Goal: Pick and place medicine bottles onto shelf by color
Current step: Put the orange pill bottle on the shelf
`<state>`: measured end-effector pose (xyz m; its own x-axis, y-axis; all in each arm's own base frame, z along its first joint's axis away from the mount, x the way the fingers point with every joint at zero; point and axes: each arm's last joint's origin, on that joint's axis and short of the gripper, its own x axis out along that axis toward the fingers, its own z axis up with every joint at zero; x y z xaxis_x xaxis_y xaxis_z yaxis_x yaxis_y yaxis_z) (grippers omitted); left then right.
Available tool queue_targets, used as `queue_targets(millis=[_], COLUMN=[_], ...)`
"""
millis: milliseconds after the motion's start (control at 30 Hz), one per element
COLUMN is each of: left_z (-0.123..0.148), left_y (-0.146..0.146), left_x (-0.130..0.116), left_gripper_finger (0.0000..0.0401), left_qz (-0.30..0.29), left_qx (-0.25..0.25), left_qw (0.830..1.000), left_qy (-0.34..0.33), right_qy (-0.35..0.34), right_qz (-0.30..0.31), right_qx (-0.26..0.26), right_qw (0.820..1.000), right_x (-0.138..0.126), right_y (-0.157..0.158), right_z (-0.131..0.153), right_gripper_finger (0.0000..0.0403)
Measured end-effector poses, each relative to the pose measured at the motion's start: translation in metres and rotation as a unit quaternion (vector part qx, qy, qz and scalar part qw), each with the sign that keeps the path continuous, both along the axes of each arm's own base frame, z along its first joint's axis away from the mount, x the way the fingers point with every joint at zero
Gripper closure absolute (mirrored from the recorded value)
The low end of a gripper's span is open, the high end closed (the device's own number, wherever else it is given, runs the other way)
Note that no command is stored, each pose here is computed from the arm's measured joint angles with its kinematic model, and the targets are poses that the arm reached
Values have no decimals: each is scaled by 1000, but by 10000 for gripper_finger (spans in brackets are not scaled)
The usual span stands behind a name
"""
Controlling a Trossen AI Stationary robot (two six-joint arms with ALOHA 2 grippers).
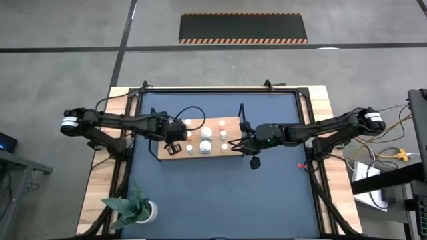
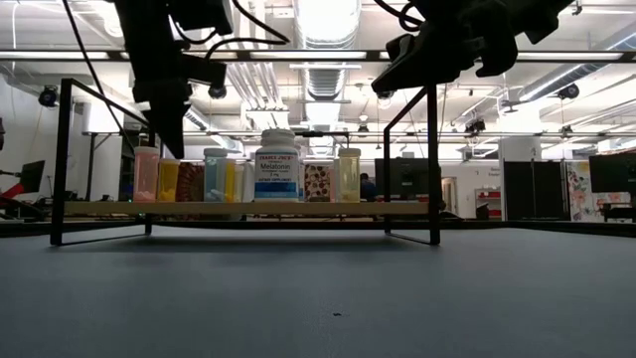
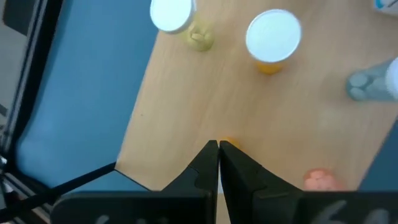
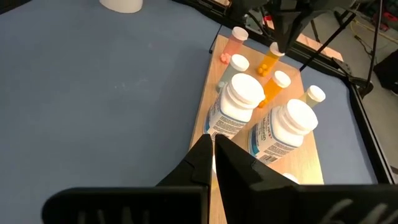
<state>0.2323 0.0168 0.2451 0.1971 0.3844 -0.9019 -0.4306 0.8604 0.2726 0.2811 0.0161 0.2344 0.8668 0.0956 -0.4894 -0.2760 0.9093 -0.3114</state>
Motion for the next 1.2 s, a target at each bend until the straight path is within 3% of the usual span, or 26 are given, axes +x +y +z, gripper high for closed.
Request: queue_targets(millis=[433,700,1200], left_z=[8,6,-1], left_y=[-1,2,1], left_x=[-2,-10,-8], left_gripper_finger=[401,401,401], left_qz=[3,12,9], left_qx=[-12,32,11], left_qw=[1000,998,999], left_qy=[9,49,40], right_qy=[1,1,1], right_qz=[-2,-2,-3], right_qx=[3,4,5], right_qw=[1000,1000,1000], right_x=[0,0,0], right_y=[0,0,0], right_z=[0,0,0], right_gripper_finger=[394,394,394])
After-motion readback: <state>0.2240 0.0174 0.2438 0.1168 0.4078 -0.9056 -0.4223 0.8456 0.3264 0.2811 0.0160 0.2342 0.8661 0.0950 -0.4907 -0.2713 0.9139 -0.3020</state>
